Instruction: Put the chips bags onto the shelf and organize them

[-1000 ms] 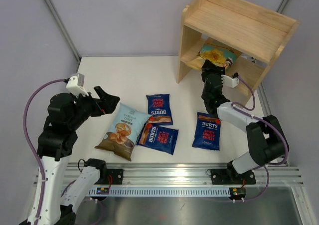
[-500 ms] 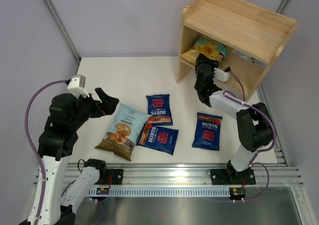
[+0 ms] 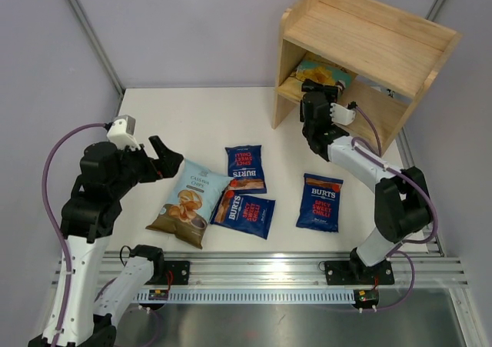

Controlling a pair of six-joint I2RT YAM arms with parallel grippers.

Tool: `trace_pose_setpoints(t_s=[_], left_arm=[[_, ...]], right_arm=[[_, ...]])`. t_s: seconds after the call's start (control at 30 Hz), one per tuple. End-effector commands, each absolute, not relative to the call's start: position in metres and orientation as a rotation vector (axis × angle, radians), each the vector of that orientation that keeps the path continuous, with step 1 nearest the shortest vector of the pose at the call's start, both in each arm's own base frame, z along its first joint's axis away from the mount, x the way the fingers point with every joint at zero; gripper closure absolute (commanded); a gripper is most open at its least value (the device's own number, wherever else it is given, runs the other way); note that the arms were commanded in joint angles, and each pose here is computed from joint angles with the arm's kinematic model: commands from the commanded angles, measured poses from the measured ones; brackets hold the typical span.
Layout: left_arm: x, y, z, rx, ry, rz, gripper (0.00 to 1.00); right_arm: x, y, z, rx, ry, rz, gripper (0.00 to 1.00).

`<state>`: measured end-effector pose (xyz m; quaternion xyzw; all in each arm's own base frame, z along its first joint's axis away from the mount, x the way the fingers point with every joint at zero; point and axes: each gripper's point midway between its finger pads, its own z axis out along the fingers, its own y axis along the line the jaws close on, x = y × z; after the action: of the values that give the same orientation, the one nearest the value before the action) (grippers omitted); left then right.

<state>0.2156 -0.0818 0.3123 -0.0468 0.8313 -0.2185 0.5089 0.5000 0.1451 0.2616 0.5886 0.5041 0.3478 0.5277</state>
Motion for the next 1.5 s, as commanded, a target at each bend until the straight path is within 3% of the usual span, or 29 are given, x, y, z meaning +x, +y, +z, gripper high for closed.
trace_pose_setpoints(t_s=[0.0, 0.07, 0.1, 0.6, 0.8, 1.0, 1.3, 1.37, 1.47], left_arm=[[0.219, -0.079, 0.328, -0.098, 1.968, -0.499, 0.01], [0.221, -0.079, 0.324, -0.092, 1.987, -0.494, 0.01], [0.221, -0.078, 0.321, -0.096, 1.997, -0.485, 0.01], [0.261, -0.067, 0.281, -0.136, 2.183, -0.336, 0.01], [0.277, -0.093, 0.254, 0.005, 2.22, -0.461, 0.01], [0.284, -0.082, 0.209, 0.019, 2.356, -0.357, 0.01], [0.295, -0.078, 0.154, 0.136, 2.624, -0.264, 0.01], [0.298, -0.072, 0.14, 0.127, 2.693, -0.227, 0.01], [0.303, -0.079, 0.119, 0.107, 2.785, -0.37, 0.01]], right_arm=[[0.483, 0.149, 0.251, 1.434, 1.306, 0.786, 0.17], [0.478, 0.149, 0.254, 1.435, 1.311, 0.805, 0.02], [0.477, 0.149, 0.257, 1.433, 1.309, 0.813, 0.01], [0.427, 0.157, 0.274, 1.277, 1.463, 0.918, 0.01], [0.386, 0.185, 0.292, 0.84, 1.66, 0.987, 0.0], [0.308, 0.214, 0.301, 0.163, 1.776, 1.054, 0.0], [0.187, 0.244, 0.308, -0.413, 1.651, 1.472, 0.01], [0.177, 0.245, 0.306, -0.468, 1.657, 1.495, 0.01], [0.163, 0.246, 0.303, -0.582, 1.669, 1.501, 0.0]])
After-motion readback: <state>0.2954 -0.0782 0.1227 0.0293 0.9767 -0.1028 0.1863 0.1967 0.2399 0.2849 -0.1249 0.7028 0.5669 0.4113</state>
